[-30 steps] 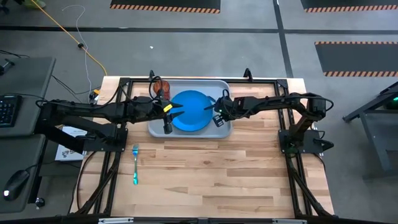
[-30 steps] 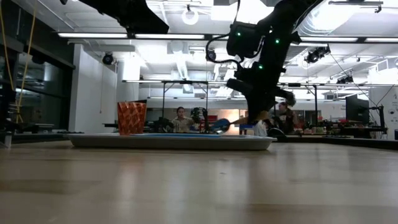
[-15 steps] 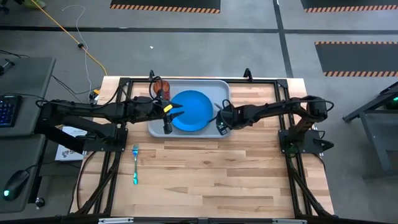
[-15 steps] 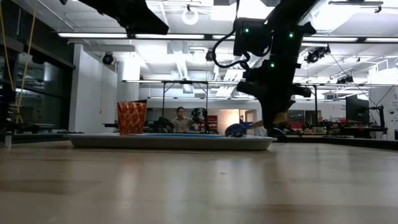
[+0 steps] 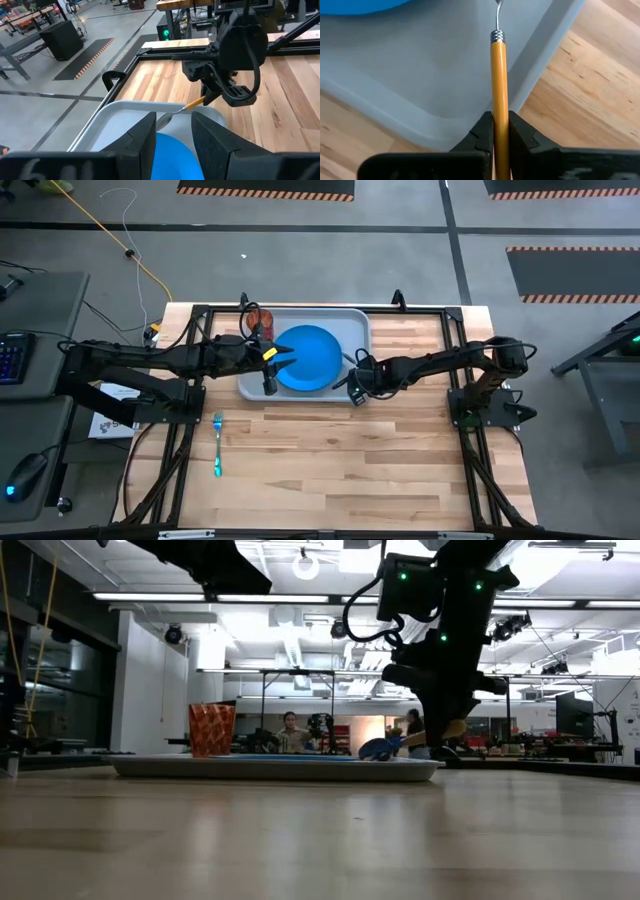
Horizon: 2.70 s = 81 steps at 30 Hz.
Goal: Pick and place plate/cup/fork/spoon on tray
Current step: Put the yellow spoon on the gray serving tray to the right of the blue plate
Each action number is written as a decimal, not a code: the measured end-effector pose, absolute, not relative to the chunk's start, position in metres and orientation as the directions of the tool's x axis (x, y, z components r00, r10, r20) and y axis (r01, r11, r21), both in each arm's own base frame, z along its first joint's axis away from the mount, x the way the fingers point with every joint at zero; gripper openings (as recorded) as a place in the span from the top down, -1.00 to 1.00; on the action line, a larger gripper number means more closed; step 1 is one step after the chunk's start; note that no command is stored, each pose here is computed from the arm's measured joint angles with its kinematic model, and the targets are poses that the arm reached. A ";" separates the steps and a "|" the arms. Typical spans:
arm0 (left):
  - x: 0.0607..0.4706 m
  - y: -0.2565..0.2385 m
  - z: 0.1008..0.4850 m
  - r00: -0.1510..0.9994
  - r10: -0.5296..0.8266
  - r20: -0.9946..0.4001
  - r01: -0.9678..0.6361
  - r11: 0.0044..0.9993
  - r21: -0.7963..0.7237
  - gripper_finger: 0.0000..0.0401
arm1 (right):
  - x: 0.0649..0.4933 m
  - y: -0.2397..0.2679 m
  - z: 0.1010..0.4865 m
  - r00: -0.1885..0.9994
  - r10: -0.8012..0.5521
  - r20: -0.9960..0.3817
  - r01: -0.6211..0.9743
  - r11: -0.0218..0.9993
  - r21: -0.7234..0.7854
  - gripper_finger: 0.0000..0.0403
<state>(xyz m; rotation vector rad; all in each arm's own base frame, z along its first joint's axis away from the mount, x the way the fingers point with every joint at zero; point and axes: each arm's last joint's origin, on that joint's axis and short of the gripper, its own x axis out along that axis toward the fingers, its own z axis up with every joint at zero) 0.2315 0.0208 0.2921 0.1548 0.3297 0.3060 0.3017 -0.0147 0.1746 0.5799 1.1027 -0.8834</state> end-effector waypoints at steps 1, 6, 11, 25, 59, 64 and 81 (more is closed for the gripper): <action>0.231 0.021 0.292 0.901 0.320 -0.294 -0.269 0.942 0.199 0.43 | 0.302 -0.014 0.174 0.182 -0.311 -0.933 0.839 0.543 -0.017 0.95; 0.231 0.021 0.292 0.901 0.320 -0.294 -0.275 0.944 0.182 0.43 | 0.302 -0.014 0.174 0.186 -0.304 -0.934 0.839 0.545 -0.010 0.95; 0.231 0.021 0.292 0.901 0.320 -0.294 -0.275 0.944 0.183 0.43 | 0.306 -0.014 0.175 0.226 -0.299 -0.927 0.825 0.565 0.018 0.95; 0.231 0.021 0.292 0.899 0.320 -0.299 -0.276 0.944 0.180 0.43 | 0.306 -0.032 0.175 0.213 -0.446 -0.869 0.854 0.516 -0.056 0.95; 0.231 0.020 0.290 0.894 0.314 -0.320 -0.274 0.947 0.166 0.43 | 0.279 -0.041 0.117 0.708 -0.476 -0.522 0.682 0.266 0.681 0.92; 0.231 0.020 0.290 0.894 0.314 -0.320 -0.274 0.947 0.167 0.43 | 0.276 -0.041 0.114 0.678 -0.481 -0.556 0.709 0.227 0.668 0.91; 0.231 0.020 0.290 0.894 0.314 -0.319 -0.274 0.947 0.166 0.43 | 0.270 -0.044 0.108 0.600 -0.530 -0.600 0.761 0.144 0.633 0.85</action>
